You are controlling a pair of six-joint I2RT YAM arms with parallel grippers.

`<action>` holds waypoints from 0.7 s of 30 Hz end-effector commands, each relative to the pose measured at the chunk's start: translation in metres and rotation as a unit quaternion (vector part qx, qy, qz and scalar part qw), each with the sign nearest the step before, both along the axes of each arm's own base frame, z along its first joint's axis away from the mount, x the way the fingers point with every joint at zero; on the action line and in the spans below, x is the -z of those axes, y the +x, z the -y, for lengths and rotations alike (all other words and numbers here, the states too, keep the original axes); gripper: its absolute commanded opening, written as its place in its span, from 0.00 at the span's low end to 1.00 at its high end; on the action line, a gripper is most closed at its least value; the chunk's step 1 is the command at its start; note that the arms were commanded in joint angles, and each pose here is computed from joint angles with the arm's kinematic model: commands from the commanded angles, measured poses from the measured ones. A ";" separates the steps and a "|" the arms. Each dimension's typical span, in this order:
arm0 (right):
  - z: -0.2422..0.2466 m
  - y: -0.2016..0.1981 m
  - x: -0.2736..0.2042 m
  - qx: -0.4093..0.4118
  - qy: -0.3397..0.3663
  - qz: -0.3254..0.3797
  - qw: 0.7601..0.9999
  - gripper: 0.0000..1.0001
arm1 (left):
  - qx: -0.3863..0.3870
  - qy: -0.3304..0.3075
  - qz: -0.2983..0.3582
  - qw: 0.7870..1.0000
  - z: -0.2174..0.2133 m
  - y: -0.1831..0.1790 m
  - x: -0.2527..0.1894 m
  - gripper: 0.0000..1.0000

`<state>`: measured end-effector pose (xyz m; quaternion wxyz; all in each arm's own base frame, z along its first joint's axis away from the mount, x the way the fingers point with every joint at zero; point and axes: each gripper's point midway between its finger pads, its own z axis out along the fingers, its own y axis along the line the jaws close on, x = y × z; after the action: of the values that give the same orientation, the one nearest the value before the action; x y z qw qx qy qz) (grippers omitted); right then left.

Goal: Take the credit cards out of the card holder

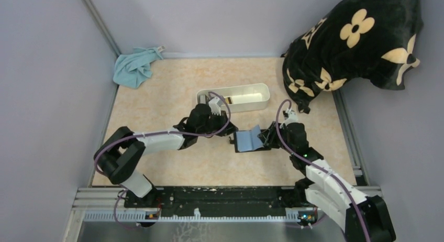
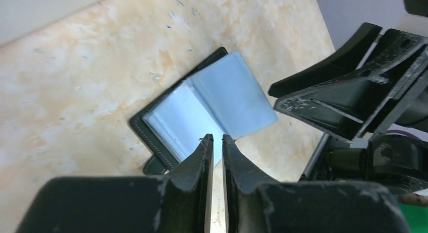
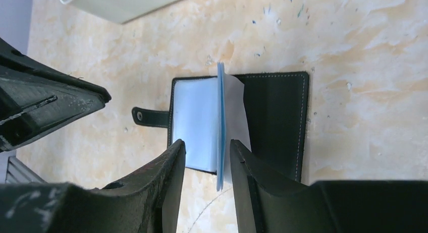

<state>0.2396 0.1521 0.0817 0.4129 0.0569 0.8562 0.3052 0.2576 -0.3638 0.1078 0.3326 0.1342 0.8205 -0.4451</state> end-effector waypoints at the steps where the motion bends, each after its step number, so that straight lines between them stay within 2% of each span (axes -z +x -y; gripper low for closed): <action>1: 0.010 0.009 -0.026 0.029 -0.004 0.052 0.998 0.39 | -0.040 0.024 0.060 0.997 -0.018 0.011 -0.006 0.18; 3: 0.011 0.008 -0.035 0.028 -0.006 0.068 0.997 0.39 | -0.049 0.020 0.072 0.996 -0.024 0.011 -0.010 0.20; 5: 0.010 0.006 -0.044 0.019 -0.019 0.085 0.996 0.41 | -0.065 0.014 0.082 0.994 -0.030 0.012 -0.013 0.57; 6: 0.009 0.005 -0.048 0.018 -0.028 0.090 0.995 0.42 | -0.078 0.012 0.083 0.993 -0.034 0.014 -0.013 0.69; 9: 0.004 0.001 -0.058 0.011 -0.062 0.103 0.993 0.49 | -0.106 0.012 0.091 0.990 -0.046 0.019 -0.015 0.88; 11: -0.003 -0.001 -0.064 0.002 -0.082 0.112 0.990 0.57 | -0.115 0.020 0.096 0.989 -0.051 0.023 -0.015 0.93; 14: -0.015 -0.001 -0.064 -0.014 -0.105 0.106 0.989 0.64 | -0.123 0.032 0.093 0.987 -0.057 0.026 -0.011 0.95; 21: -0.035 0.005 -0.057 -0.027 -0.137 0.095 0.986 0.66 | -0.134 0.024 0.095 0.986 -0.070 0.024 -0.011 0.96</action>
<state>0.2304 0.1841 0.1170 0.4566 -0.0561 0.8605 0.2188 0.2790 -0.3014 0.1064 0.4381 0.0774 0.8202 -0.3597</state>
